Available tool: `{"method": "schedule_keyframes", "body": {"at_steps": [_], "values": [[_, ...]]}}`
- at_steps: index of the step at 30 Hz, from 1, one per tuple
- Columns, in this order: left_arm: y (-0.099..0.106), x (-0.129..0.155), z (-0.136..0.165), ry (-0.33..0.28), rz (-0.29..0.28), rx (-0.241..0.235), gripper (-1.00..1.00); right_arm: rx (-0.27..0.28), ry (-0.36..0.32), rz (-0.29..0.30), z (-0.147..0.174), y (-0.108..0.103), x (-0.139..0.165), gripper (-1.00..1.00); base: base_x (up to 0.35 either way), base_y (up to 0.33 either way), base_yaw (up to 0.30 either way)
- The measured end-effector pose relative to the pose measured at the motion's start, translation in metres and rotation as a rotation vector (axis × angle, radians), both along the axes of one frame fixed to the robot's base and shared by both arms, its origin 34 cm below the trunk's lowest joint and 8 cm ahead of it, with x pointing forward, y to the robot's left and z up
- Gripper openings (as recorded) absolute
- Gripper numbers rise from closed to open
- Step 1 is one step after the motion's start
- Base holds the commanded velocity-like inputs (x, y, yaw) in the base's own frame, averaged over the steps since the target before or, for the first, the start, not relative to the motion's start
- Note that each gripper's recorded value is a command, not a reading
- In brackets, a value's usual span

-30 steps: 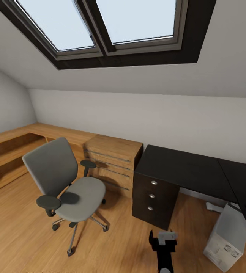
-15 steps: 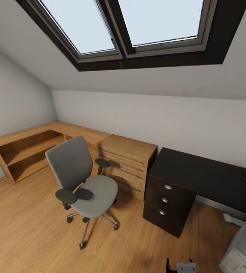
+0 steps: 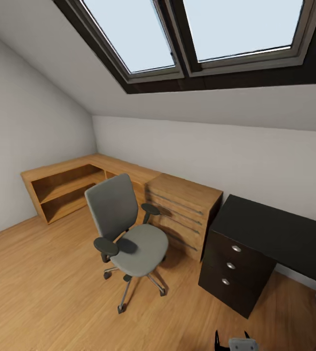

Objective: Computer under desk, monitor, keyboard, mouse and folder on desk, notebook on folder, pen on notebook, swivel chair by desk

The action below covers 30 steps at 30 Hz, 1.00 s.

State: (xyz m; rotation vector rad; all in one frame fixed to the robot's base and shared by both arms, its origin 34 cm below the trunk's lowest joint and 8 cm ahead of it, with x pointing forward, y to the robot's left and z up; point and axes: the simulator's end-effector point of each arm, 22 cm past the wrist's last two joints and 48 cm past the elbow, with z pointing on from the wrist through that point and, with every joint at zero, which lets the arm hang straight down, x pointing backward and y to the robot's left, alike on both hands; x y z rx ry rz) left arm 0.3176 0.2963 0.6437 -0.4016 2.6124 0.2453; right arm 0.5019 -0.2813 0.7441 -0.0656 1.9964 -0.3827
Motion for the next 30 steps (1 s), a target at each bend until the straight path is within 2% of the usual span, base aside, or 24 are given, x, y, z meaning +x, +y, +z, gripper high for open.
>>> {"method": "schedule_keyframes", "body": {"at_steps": [4,5,7,9,11,14,30], "values": [[0.003,0.009,0.01,-0.059,0.012,0.011,1.0,0.016,-0.05,0.002,0.013,0.001,0.003,1.0,0.0,0.0,0.225],[0.006,0.018,0.018,-0.116,0.018,0.022,1.0,0.022,-0.073,0.003,0.018,0.001,0.004,1.0,0.0,0.0,0.206],[0.006,0.021,0.023,-0.139,0.019,0.027,1.0,0.028,-0.09,0.004,0.023,0.002,0.005,1.0,0.0,0.0,0.203],[0.006,0.022,0.026,-0.149,0.019,0.028,1.0,0.032,-0.105,0.005,0.028,0.003,0.005,1.0,0.0,0.0,0.201],[0.007,0.024,0.029,-0.163,0.022,0.032,1.0,0.05,-0.157,0.011,0.04,0.005,0.007,1.0,0.0,0.0,0.199],[0.008,0.024,0.033,-0.169,0.024,0.033,1.0,0.056,-0.177,0.013,0.047,0.006,0.007,1.0,0.0,0.0,0.199],[0.012,0.028,0.053,-0.222,0.034,0.042,1.0,0.058,-0.205,0.013,0.067,0.005,0.005,1.0,0.0,0.0,0.199]]}}
